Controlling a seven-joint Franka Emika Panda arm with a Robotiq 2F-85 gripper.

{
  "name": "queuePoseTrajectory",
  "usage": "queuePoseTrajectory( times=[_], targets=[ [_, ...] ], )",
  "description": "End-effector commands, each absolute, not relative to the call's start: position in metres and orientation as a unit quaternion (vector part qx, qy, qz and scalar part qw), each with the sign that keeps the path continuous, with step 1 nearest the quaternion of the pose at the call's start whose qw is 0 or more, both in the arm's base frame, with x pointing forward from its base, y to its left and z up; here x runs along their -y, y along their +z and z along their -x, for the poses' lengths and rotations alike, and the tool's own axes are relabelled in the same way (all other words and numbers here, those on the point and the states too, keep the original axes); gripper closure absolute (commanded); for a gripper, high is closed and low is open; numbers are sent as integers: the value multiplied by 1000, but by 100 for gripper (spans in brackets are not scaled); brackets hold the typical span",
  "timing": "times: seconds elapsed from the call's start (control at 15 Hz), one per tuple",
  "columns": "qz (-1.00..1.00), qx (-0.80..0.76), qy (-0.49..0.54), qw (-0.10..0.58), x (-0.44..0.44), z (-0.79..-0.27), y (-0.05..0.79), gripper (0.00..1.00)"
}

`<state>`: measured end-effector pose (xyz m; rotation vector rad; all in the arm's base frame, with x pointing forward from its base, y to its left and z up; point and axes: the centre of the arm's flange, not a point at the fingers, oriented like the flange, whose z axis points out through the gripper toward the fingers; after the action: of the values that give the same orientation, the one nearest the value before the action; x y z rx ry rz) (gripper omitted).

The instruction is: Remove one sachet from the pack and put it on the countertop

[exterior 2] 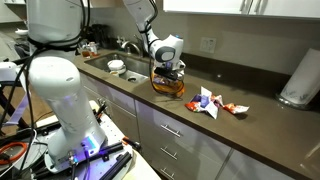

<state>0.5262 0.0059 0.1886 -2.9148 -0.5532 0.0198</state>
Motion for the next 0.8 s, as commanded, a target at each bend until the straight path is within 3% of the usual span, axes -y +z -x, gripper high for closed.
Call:
queuePoseTrajectory(
  times=[0.0,0.53,0.73],
  targets=[
    [978,189,26,84,1,-515,180,42],
    [976,204,17,67,6,-503,237,96],
    [975,218,6,46,11,-497,261,100]
  ],
)
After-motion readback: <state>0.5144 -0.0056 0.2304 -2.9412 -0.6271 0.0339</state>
